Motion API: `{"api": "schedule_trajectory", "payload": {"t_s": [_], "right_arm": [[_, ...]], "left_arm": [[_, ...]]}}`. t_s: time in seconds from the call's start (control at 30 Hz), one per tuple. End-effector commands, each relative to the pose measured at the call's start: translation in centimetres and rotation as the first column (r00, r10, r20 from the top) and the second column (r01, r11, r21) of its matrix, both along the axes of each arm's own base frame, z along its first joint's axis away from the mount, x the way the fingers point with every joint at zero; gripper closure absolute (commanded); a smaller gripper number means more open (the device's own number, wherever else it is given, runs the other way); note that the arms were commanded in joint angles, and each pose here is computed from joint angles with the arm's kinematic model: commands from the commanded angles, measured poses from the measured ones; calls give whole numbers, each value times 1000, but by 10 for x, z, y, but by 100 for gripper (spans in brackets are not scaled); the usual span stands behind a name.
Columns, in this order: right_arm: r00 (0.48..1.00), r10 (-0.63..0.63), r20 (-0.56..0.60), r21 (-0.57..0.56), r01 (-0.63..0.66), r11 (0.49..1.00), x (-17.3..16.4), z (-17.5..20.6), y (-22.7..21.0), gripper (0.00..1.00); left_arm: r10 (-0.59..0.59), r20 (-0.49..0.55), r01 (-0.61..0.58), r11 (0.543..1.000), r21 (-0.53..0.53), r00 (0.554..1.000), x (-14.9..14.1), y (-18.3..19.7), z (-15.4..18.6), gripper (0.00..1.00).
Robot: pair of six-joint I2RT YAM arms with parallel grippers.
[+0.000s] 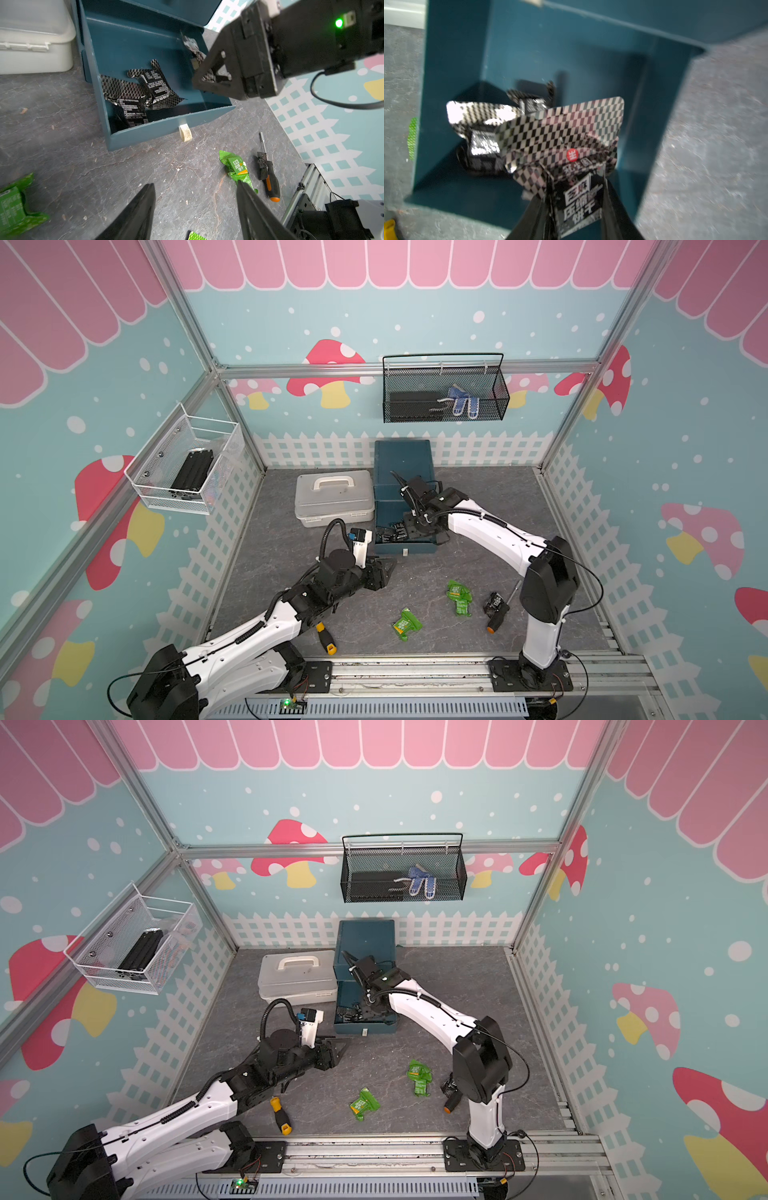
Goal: Place the cookies into the drawer by color
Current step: Place the cookie in the drawer.
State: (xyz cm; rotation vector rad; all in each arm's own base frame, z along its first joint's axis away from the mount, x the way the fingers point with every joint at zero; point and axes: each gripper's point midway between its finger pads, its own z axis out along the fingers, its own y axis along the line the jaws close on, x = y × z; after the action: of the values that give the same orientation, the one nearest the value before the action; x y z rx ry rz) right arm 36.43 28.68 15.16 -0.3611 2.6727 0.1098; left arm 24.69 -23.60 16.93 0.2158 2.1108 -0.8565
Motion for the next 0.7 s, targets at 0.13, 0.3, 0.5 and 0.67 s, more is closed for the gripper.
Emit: {"api": "schedule_trajectory", "payload": {"t_s": [0.13, 0.3, 0.5, 0.67], "right_arm": [[999, -43, -30, -105, 40, 994, 18, -31, 3, 71], [998, -38, -48, -68, 34, 997, 23, -44, 18, 70], [997, -17, -70, -30, 15, 999, 23, -53, 35, 63], [999, -29, -18, -28, 28, 999, 20, -31, 28, 50]], "left_arm": [[19, -11, -19, 1000, 8, 1000, 4, 5, -6, 35], [25, -13, -25, 999, 22, 1000, 2, 10, -10, 35], [58, -9, -57, 998, 28, 998, 4, 21, -11, 35], [61, -6, -61, 998, 27, 998, 4, 23, -9, 34]]}}
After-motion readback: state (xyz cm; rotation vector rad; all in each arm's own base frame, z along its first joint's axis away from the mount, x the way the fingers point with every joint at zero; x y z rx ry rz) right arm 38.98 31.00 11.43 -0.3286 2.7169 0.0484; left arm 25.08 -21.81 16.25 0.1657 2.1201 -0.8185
